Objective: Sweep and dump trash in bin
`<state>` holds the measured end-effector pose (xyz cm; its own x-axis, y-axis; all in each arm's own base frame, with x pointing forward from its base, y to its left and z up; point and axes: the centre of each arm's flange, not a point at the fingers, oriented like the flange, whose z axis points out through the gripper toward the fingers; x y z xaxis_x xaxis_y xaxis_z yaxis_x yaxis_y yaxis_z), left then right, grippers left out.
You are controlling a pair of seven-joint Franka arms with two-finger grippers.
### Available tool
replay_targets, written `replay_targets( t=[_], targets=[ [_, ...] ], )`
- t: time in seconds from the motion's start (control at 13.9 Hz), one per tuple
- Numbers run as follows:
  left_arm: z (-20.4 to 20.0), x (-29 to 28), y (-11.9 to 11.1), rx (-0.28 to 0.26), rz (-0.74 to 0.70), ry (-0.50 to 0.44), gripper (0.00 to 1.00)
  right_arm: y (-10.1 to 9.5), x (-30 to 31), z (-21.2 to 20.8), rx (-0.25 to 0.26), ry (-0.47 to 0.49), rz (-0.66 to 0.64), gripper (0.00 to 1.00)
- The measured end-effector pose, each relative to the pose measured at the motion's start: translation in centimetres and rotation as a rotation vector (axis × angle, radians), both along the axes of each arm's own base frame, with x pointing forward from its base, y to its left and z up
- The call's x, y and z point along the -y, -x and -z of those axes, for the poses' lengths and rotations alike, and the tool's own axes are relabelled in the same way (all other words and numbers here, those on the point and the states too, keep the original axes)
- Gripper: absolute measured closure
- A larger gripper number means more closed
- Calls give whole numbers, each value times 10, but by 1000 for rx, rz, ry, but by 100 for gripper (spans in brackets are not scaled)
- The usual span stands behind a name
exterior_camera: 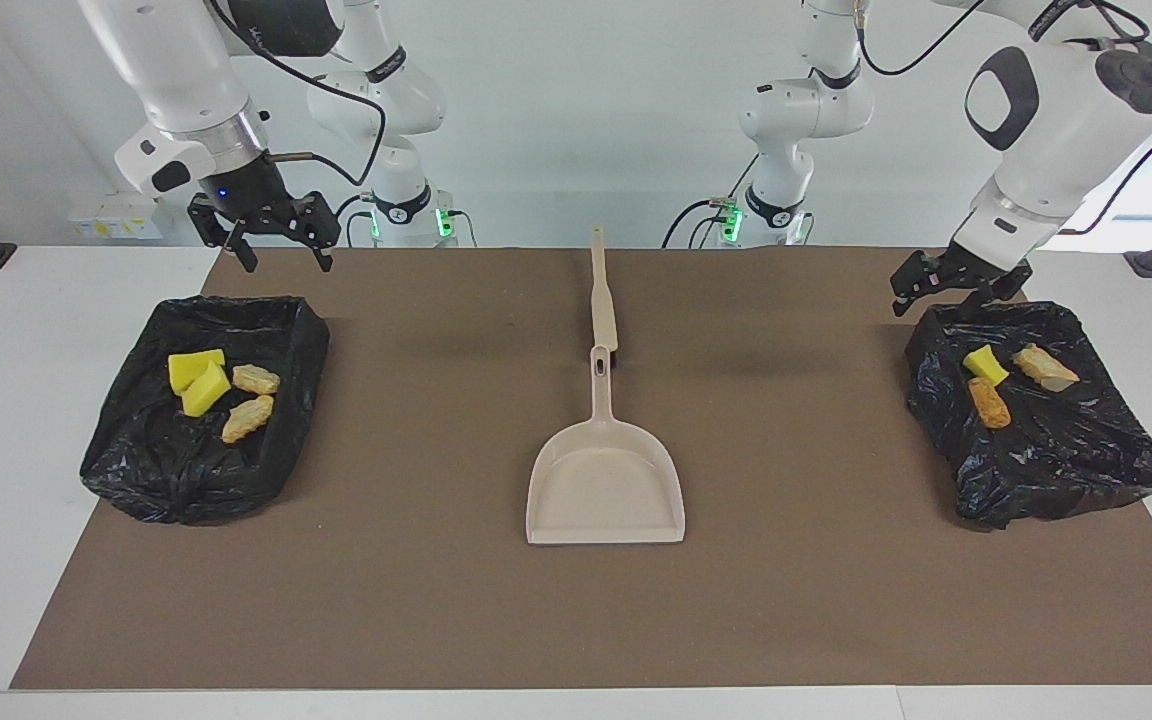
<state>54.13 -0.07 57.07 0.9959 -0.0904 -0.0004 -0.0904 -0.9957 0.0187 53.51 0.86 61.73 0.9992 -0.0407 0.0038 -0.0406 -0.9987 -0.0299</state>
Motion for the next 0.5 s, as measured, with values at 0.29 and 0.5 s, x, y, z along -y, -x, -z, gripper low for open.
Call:
replay_targets(
  t=[0.29,0.5],
  targets=[
    [-60,8,26,-58,16,-14,0,0,0,0,0,0,0,0],
    [-70,16,44,-83,30,-19,0,0,0,0,0,0,0,0]
  ],
)
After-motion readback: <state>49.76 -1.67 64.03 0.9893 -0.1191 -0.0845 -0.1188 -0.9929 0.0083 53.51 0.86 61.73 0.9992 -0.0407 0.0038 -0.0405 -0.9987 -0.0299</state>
